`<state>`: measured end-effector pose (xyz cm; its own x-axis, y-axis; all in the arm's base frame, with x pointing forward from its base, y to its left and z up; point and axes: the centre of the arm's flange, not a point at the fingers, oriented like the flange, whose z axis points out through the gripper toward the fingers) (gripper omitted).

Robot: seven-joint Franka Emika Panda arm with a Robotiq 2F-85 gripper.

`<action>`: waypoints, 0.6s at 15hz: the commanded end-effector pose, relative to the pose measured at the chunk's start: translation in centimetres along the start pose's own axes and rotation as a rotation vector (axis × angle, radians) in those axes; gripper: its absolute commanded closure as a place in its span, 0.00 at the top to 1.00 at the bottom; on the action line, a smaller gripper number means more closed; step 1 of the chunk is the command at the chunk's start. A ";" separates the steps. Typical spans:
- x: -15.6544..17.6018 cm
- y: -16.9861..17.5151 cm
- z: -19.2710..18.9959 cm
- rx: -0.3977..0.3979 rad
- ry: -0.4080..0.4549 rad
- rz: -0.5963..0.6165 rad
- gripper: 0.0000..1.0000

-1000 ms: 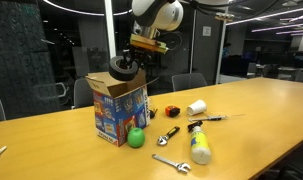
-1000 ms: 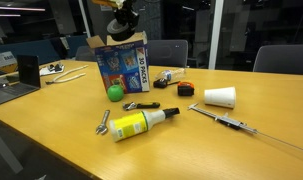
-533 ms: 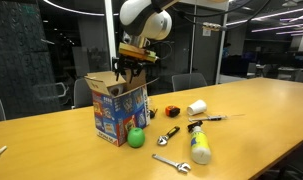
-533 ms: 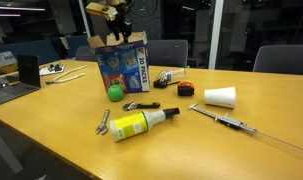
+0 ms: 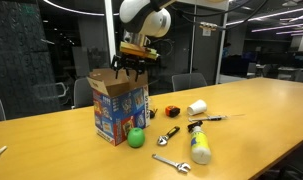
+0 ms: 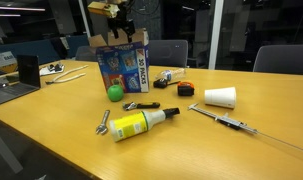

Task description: Put the black masking tape into the box.

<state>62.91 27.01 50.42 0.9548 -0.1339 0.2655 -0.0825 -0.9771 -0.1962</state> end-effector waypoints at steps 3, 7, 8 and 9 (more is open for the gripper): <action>1.1 2.8 -7.0 -0.207 -0.023 -0.023 1.00; -1.8 8.1 -12.3 -0.334 -0.042 0.017 1.00; -2.8 9.4 -13.4 -0.349 -0.050 0.035 1.00; -4.1 10.9 -14.2 -0.356 -0.059 0.058 1.00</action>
<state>59.04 18.31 59.17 0.9666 -0.1475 0.2094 -0.1716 -0.9799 0.1020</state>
